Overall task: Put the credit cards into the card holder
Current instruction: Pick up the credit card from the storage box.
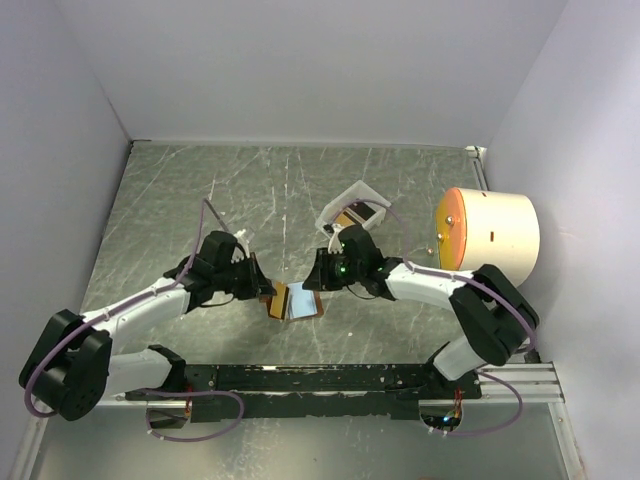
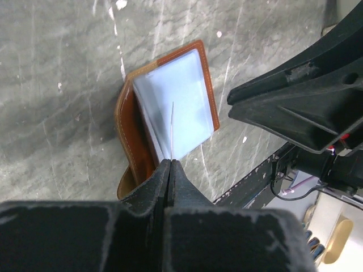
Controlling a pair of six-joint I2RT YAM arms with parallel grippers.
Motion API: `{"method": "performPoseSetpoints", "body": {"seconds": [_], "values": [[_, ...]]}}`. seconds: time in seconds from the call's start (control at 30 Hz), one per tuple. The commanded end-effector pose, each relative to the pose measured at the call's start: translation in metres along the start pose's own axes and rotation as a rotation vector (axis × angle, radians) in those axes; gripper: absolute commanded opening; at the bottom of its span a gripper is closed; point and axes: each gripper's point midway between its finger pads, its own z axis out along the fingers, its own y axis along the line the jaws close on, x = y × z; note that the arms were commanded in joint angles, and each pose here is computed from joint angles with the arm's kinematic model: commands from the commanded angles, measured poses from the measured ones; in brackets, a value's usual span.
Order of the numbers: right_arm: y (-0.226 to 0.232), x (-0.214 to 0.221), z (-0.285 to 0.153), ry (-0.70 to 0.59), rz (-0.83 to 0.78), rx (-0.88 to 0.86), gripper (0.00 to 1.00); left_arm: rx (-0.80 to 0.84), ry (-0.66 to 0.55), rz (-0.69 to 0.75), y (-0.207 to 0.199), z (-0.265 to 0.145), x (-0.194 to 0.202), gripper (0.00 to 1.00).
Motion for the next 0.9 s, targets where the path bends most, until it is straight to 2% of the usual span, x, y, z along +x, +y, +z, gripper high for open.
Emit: {"method": "performPoseSetpoints", "body": {"seconds": [0.0,0.33,0.87], "values": [[-0.022,0.007,0.009,0.001,-0.011,0.132,0.21,0.042,-0.029,-0.091,-0.001,0.006,0.0,0.07],[-0.038,0.034,0.019,0.062,-0.064,0.268,0.21,0.04,-0.068,-0.169,0.012,0.011,0.007,0.07],[-0.04,0.043,0.013,0.061,-0.049,0.29,0.2,0.0,-0.101,-0.211,0.028,0.015,0.008,0.07]]}}
